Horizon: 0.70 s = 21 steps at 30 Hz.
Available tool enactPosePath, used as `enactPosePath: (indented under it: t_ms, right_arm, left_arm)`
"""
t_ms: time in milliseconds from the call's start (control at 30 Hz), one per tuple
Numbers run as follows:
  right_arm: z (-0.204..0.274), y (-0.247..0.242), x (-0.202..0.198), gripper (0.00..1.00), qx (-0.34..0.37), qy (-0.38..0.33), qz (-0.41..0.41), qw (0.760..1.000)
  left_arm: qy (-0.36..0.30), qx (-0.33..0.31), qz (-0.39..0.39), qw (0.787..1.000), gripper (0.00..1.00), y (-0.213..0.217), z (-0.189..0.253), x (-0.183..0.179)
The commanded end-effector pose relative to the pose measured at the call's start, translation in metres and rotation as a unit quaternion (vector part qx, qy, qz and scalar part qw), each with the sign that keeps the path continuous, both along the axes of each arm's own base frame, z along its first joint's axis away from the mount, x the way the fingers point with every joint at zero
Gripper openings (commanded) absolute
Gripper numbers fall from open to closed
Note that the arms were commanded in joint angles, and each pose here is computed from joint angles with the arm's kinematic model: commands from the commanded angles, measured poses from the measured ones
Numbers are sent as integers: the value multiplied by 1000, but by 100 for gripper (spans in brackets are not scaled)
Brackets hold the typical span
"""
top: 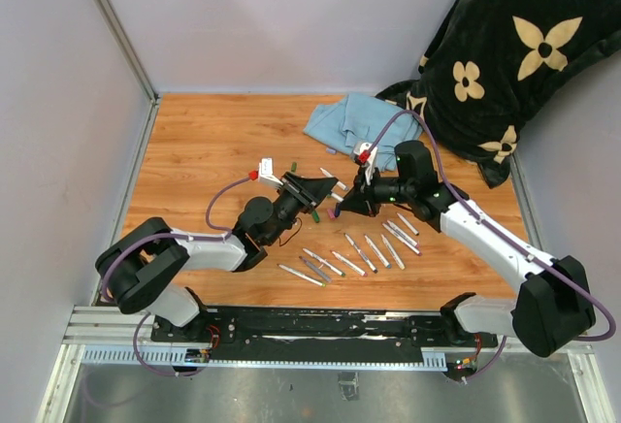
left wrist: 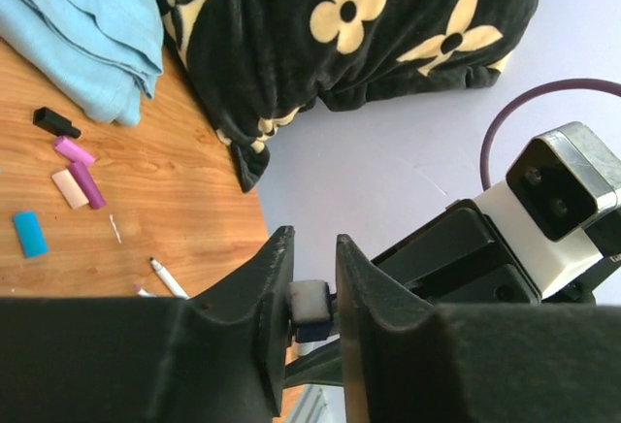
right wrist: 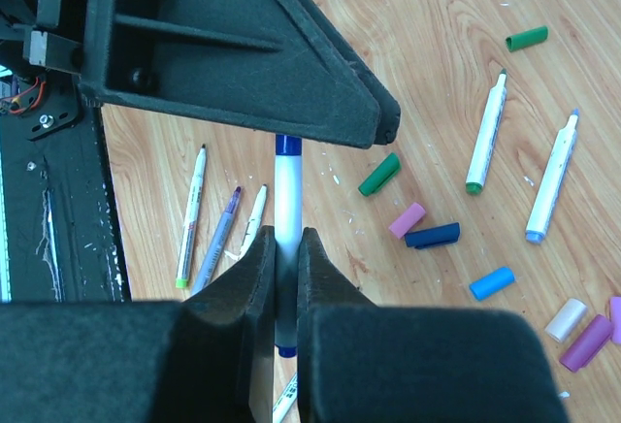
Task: Open the pen caps
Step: Open the pen cap from the pen.
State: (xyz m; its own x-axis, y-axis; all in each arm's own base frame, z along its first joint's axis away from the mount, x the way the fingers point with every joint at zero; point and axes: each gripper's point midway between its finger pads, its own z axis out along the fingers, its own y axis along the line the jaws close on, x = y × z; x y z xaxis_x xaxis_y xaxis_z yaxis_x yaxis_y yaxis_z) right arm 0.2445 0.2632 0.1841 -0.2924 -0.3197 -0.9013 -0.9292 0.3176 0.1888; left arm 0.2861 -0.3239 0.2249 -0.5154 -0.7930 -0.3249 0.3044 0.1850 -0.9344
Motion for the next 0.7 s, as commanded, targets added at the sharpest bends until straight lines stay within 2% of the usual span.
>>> enactPosePath:
  t_ms: [0,133,167,267,433,667]
  right_arm:
    - [-8,-5,5,1,-12,12,-17,1000]
    - [-8,-4,3,1,-11,9,-6,1000]
    - [-8,-4,1,1,-10,8,-2,1000]
    - [-8,-2,-5,1,-5,11,15,1000]
    - [-15,2,-15,1,4,23,37,999]
    - [-28,2,-10,1,-9,38,20,999]
  left_arm:
    - [-20,-28,11,999,21,0,20,2]
    - [-18,-31,6,999,2,-1,18,1]
    - [-19,-34,9,999,1,1,19,0]
    - [-32,-26,33,999,0,15,30,14]
    - [-52,-1,101,994,0,71,60,69]
    - [-61,-45,126,989,0,115,95,88]
